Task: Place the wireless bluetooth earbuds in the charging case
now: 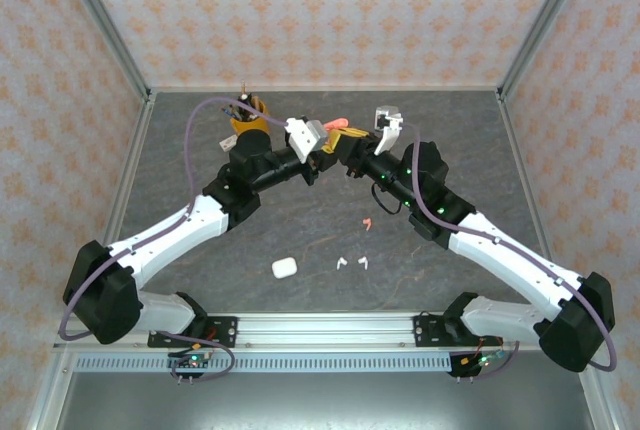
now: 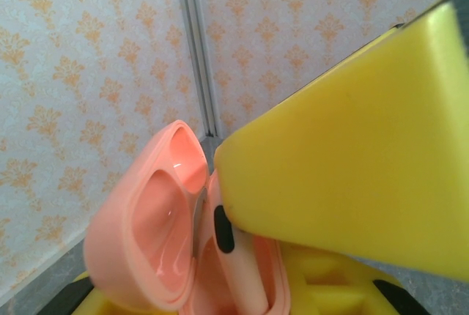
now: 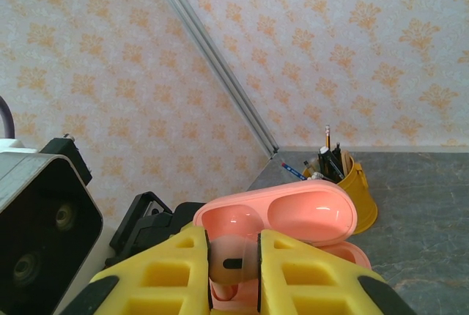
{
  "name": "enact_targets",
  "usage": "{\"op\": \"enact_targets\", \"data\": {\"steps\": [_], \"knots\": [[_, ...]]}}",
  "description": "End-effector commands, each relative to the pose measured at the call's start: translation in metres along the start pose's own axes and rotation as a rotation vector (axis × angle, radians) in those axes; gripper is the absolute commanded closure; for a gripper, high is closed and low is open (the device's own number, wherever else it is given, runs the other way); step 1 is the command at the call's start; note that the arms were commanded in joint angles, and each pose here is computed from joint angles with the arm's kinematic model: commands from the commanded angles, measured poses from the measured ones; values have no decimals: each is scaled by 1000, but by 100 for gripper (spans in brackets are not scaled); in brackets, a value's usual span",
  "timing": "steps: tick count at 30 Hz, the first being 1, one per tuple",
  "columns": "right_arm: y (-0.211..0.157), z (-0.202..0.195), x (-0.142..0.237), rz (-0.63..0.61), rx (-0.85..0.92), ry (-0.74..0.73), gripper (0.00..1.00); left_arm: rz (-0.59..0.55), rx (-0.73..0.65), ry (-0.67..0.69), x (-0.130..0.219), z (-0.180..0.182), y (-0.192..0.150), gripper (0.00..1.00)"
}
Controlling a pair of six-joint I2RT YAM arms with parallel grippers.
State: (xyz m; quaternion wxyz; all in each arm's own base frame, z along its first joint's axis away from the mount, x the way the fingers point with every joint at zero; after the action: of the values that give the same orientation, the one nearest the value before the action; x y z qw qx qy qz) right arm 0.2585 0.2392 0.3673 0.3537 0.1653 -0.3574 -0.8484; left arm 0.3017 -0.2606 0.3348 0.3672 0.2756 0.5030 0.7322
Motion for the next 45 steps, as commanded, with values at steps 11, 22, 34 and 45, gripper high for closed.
{"op": "enact_targets", "data": {"steps": [11, 22, 34, 45], "knots": [[-1, -12, -8, -4, -61, -43, 82, -177, -81, -21, 18, -6, 53, 100], [-6, -8, -14, 56, -34, -16, 82, -170, -101, -37, 19, -10, 54, 100], [-27, -26, -9, 185, 77, -109, 82, -173, -105, -49, 22, -12, 58, 100], [-28, -40, -14, 187, 11, -184, 72, -182, -72, -46, 22, -13, 56, 100]]}}
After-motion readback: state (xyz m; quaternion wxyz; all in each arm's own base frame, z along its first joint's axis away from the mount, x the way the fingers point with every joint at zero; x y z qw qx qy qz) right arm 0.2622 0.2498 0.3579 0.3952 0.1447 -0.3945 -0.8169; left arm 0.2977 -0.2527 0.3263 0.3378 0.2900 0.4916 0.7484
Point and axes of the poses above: each hand's point on the last joint's axis, 136 mm out from that joint toward the fingers, its own x axis back along the fingers, its own z axis along the line the jaws close on, y = z × x, the point moved 5 cm from there along x, back along the fingers, and after that the axes turned 13 degrees about -x, right-handed, at the moved point
